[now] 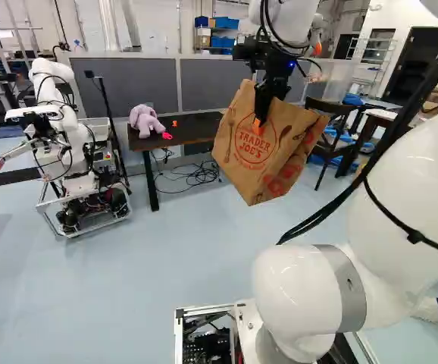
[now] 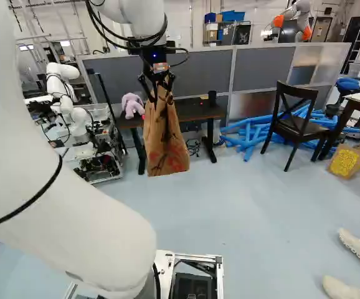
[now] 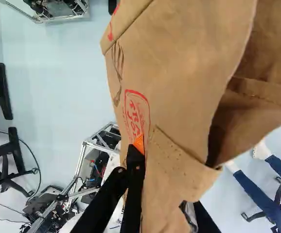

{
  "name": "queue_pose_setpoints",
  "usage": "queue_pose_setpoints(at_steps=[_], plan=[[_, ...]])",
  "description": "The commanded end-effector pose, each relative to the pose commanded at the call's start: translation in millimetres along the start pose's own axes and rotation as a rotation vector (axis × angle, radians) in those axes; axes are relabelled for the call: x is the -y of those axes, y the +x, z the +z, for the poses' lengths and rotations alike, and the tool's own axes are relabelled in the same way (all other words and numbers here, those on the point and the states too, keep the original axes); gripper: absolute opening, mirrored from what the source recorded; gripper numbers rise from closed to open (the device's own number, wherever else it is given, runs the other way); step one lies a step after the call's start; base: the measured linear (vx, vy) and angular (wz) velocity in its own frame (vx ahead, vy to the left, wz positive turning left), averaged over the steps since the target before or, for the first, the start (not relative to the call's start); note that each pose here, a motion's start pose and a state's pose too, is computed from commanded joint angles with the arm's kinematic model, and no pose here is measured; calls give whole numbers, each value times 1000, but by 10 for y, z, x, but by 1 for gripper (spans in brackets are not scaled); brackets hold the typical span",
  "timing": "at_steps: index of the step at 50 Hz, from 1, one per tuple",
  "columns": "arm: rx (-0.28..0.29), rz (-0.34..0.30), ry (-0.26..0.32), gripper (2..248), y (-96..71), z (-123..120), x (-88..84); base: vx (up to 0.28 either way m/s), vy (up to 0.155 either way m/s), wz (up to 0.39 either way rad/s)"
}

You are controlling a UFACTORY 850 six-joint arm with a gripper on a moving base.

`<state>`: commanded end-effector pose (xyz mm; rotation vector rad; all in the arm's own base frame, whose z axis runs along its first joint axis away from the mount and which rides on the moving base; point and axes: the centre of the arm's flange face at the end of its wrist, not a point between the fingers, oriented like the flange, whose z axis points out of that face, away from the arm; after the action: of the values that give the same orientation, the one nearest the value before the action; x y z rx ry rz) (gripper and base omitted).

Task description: Pick up the bag on the ground and place it on the table

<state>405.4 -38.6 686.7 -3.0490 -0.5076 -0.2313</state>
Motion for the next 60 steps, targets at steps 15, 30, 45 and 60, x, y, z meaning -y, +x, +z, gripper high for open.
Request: queue_pose_setpoints(at_steps=[15,30,45,60], plan=[[0,0,0,21,0,0,0,137,-2,-14],[0,0,0,21,0,0,0,144,-26,2],[0,0,0,21,0,0,0,124,-38,3],[0,0,0,21,0,0,0,118,-59,4]])
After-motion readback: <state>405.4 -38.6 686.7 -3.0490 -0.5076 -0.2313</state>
